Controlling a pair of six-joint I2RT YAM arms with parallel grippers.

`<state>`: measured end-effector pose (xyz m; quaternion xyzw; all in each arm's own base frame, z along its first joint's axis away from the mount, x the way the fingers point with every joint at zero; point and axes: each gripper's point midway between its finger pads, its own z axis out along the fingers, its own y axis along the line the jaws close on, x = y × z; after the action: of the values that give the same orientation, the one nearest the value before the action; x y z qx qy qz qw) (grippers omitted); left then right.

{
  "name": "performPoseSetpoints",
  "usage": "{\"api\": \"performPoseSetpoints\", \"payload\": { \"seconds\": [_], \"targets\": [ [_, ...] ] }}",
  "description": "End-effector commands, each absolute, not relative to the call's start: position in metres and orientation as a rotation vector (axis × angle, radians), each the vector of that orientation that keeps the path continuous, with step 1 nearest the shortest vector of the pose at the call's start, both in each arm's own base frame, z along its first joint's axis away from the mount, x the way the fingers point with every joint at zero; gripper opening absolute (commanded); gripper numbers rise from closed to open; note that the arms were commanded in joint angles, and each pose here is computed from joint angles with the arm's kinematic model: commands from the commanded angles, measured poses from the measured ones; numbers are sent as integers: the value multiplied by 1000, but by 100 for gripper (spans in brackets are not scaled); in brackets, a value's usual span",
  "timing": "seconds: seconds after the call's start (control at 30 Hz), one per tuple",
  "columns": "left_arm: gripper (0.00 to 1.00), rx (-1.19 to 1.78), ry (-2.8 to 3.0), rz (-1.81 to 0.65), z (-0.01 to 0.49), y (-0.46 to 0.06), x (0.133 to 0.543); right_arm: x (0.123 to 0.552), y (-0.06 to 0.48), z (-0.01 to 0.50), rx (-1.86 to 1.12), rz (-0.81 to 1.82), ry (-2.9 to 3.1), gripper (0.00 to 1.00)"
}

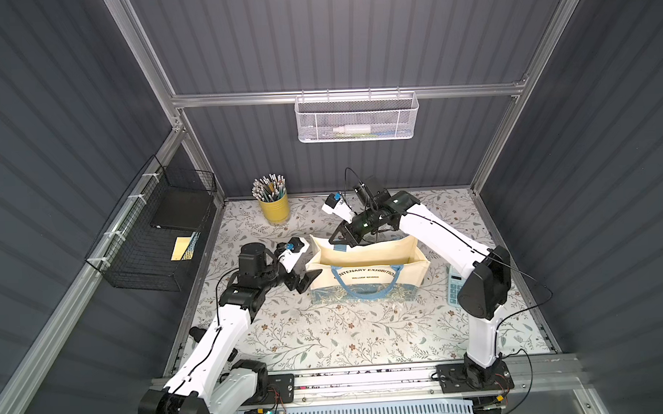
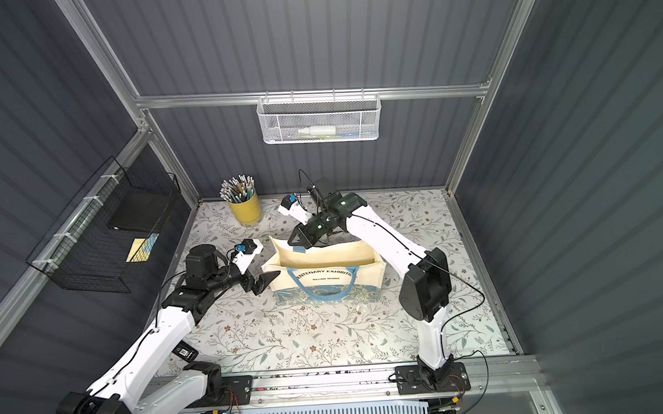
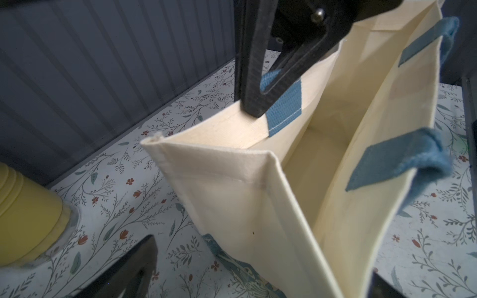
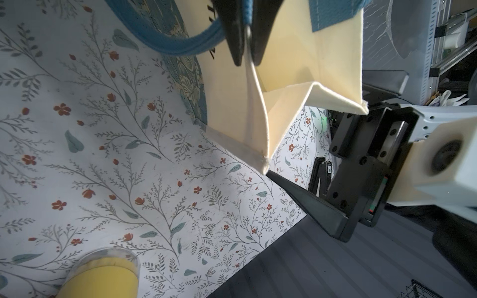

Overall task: Put away the canvas bag
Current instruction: Press the canvas bag at the center of the board.

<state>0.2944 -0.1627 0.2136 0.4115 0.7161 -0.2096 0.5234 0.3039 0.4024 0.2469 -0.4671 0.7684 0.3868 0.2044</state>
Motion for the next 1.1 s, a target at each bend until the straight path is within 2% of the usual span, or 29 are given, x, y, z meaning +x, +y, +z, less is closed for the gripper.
{"api": "performPoseSetpoints", "payload": {
  "seconds": [0.0, 0.33, 0.83, 0.93, 1.07],
  "targets": [
    [100, 1119, 1582, -449, 218, -169, 293, 283, 403, 260, -1359, 1189, 2087, 0],
    [100, 1076, 1569, -346, 219, -163, 315, 269, 401, 261, -1399, 1262, 2064, 0],
    [99, 1133, 1451, -558, 249, -190, 316, 263, 403, 254, -1415, 1285, 2081, 0],
    [90, 1171, 1438, -612, 254, -195, 311, 266, 403, 254, -1407, 1257, 2084, 0],
    [67, 1230, 1431, -702, 255, -201, 299, 273, 402, 252, -1393, 1212, 2098, 0]
  ]
}}
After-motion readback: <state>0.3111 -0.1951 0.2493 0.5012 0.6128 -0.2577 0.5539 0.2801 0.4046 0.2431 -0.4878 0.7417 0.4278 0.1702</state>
